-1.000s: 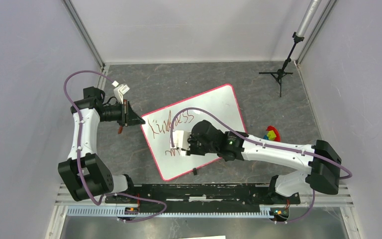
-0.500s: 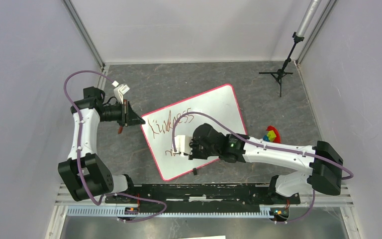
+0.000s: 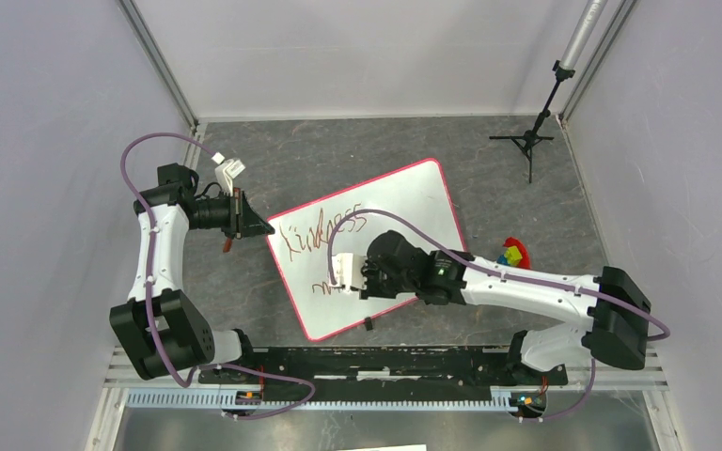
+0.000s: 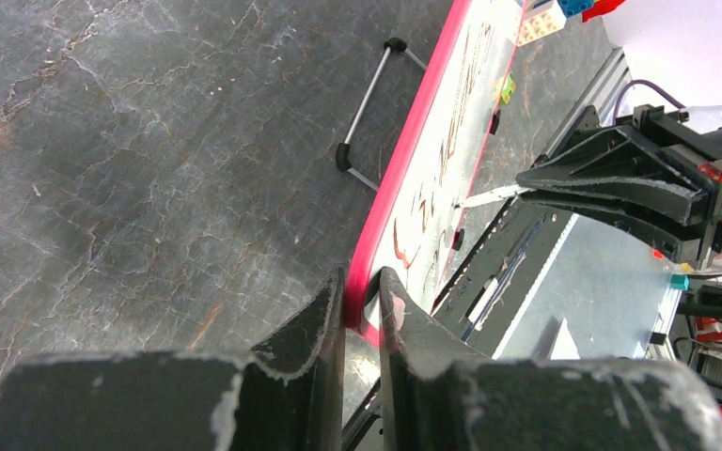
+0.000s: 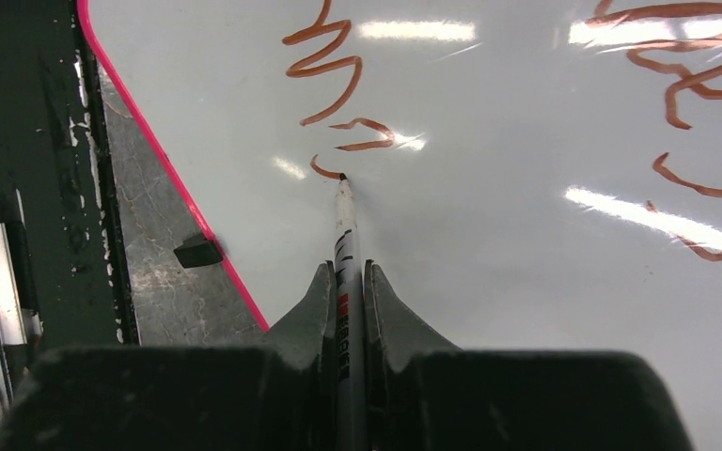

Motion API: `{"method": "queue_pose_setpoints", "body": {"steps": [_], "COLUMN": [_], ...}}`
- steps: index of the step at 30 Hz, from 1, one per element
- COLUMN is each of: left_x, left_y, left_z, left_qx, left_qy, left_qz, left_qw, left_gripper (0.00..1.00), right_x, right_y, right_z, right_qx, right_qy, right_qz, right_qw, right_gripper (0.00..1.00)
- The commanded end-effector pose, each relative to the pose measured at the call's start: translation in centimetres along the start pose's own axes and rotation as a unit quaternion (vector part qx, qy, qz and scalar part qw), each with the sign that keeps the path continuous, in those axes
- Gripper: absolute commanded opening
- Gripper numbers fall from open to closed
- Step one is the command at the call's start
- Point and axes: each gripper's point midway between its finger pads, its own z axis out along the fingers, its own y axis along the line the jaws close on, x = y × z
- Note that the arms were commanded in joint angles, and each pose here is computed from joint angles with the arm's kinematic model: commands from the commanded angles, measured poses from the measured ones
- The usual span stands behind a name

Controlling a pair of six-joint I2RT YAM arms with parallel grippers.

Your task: Write a sentence on the whiteboard

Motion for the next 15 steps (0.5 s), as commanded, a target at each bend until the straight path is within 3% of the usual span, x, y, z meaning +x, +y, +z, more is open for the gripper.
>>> {"method": "queue_pose_setpoints", "body": {"steps": [1,9,15], "left_x": [0.6,0.6,0.6], "left_y": [-0.1,0.0,0.0], "left_z": [0.1,0.2,0.2], "left_qx": [-0.010,-0.010,-0.009], "left_qy": [0.015,0.016,0.016], "left_qz": [-0.006,-0.006,-0.006], "left_qw": [1.000,1.000,1.000], "left_gripper": [0.15,0.15,0.15], "right_x": [-1.8,-2.1,-0.9], "right_y": [-4.2,-5.4,-2.5], "right_z": [-1.5,-1.9,-0.9], "right_qx": [0.069,0.086,0.027], "right_qy": [-0.020,-0.024,-0.021], "right_qz": [0.013,0.024,0.023], "right_qw": [0.997,0.996,0.999], "right_gripper": [0.00,0.00,0.00]}}
